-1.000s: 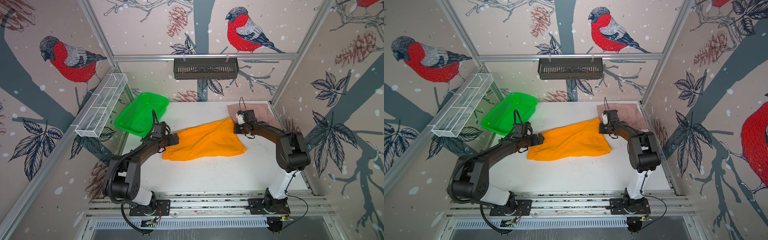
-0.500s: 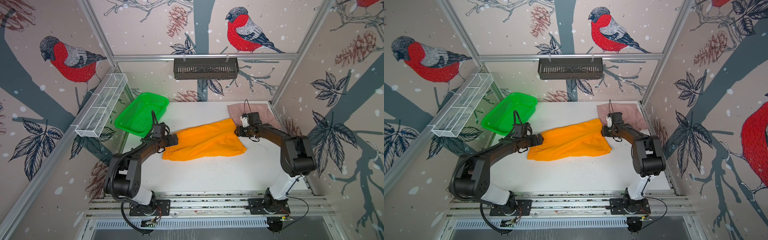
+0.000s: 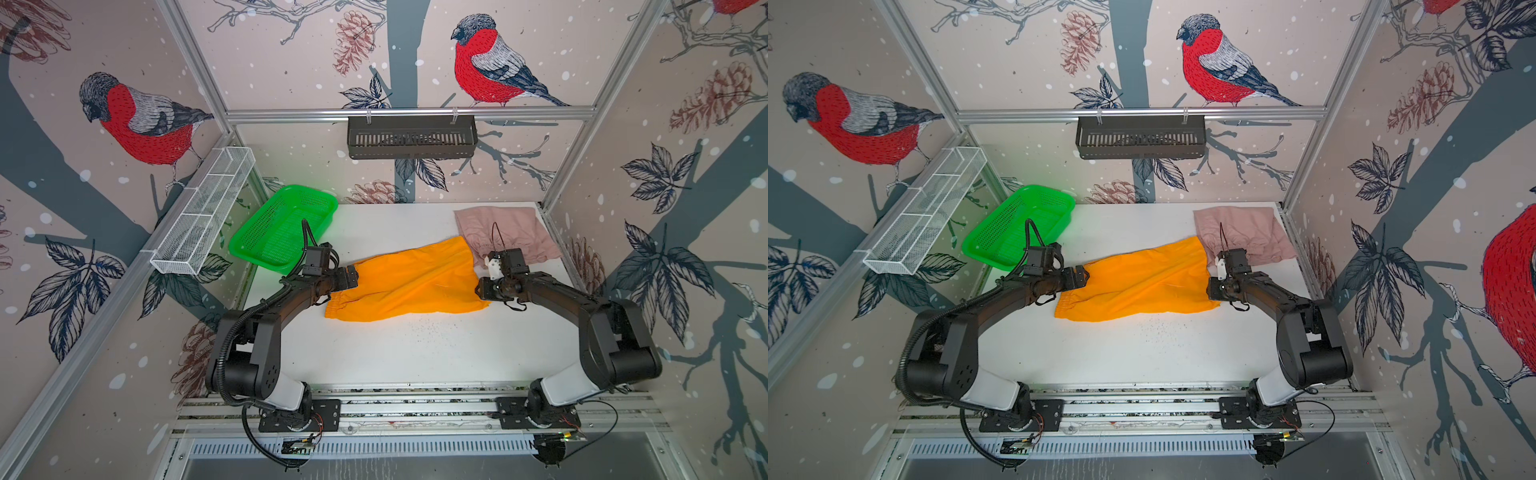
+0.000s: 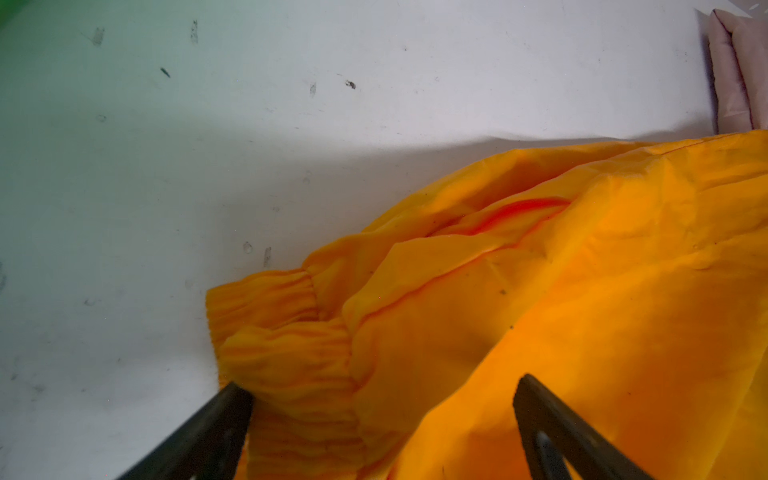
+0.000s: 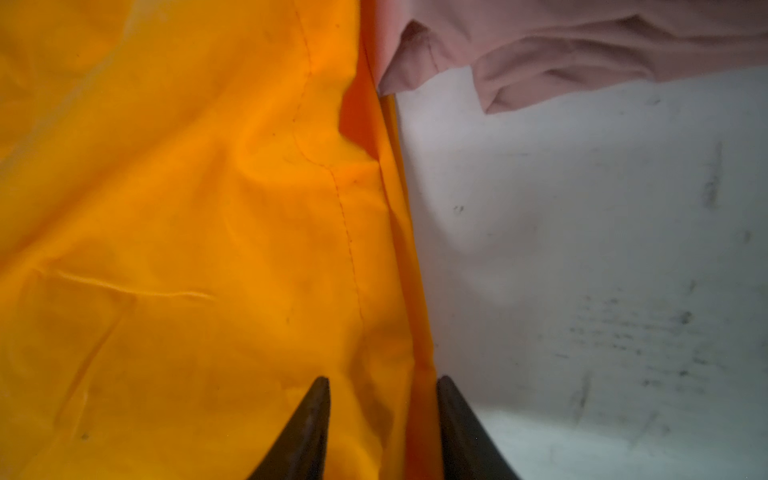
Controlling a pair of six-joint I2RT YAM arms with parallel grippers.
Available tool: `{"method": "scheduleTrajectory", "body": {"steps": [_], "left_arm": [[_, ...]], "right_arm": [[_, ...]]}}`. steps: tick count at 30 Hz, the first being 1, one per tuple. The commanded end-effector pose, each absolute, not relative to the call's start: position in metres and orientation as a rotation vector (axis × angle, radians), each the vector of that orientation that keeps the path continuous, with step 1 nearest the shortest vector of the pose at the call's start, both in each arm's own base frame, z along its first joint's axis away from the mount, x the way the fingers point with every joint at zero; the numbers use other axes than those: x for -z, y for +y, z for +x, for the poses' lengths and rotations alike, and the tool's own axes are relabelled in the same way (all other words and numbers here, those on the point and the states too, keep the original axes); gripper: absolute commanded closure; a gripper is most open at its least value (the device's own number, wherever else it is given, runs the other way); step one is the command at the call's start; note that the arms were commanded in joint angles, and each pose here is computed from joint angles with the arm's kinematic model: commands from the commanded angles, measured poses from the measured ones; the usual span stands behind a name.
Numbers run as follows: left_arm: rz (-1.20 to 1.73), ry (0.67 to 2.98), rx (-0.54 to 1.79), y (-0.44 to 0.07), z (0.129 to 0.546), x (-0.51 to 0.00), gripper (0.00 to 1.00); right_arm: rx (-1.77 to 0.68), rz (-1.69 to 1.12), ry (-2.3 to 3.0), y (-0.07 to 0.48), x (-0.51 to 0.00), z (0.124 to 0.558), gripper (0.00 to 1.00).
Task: Fold and stack the shorts
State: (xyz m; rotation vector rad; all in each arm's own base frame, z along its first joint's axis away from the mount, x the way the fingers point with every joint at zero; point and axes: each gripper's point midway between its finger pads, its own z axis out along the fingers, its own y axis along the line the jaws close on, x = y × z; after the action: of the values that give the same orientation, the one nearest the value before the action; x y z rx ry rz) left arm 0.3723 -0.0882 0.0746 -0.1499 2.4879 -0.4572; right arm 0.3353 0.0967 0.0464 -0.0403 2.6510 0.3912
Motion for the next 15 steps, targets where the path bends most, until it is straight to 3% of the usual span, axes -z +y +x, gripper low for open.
{"method": "scheduleTrajectory", "body": {"steps": [1, 11, 13, 15], "left_arm": [[-0.154, 2.485, 0.464, -0.089, 0.374, -0.074, 0.02], [-0.145, 2.482, 0.464, -0.089, 0.371, -0.074, 0.02], [-0.148, 2.481, 0.460, -0.088, 0.370, -0.074, 0.02], [-0.153, 2.482, 0.455, -0.087, 0.370, -0.073, 0.02]], "right_arm": [[-0.361, -0.008, 2.605, 0.093, -0.057, 0.340, 0.64], [-0.362, -0.022, 2.609, 0.095, -0.050, 0.344, 0.61], [-0.360, -0.022, 2.611, 0.095, -0.049, 0.345, 0.63], [-0.363, -0.023, 2.610, 0.095, -0.050, 0.345, 0.74]]}}
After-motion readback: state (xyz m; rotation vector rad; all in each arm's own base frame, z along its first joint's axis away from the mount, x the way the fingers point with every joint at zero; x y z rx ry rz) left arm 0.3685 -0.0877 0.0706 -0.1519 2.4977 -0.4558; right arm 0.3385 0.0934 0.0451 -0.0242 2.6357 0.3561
